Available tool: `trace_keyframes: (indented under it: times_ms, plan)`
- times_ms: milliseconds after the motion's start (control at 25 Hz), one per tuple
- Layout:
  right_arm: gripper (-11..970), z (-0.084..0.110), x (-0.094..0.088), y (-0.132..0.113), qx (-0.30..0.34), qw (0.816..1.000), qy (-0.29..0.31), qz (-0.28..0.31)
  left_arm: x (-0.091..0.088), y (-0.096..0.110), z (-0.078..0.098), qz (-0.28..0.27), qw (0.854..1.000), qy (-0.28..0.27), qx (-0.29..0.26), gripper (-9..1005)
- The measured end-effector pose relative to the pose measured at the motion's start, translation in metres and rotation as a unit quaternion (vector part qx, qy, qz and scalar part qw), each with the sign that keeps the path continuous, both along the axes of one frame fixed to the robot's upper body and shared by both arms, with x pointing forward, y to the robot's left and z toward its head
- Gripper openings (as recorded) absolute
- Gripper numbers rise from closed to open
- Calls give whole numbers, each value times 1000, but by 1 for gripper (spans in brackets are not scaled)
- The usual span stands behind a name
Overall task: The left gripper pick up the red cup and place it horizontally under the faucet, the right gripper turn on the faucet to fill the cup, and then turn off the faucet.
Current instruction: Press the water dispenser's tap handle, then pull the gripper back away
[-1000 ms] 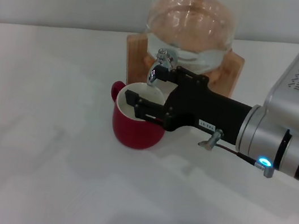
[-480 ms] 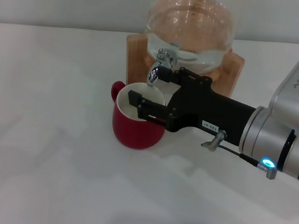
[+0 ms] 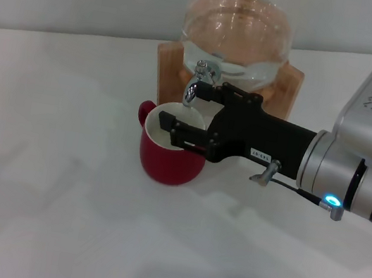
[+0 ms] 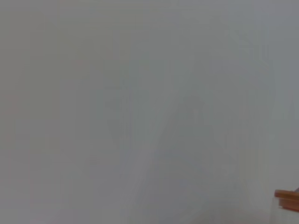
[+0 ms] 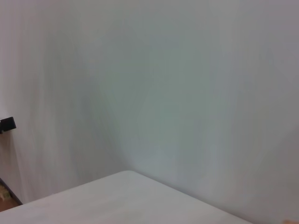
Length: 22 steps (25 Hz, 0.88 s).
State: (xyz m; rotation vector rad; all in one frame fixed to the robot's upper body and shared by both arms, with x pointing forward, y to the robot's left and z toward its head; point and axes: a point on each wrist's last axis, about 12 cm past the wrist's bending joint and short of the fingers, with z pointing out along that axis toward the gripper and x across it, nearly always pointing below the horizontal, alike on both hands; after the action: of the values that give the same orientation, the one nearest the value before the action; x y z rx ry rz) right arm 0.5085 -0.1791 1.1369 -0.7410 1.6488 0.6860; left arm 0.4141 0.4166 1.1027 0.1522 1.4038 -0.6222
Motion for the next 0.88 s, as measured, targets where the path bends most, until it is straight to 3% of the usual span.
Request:
trace_keyframes:
  times_ms: [880]
  plan:
    - [795, -1, 7, -21, -2, 999, 1, -36, 3, -1, 2, -3, 1000, -4, 0, 890]
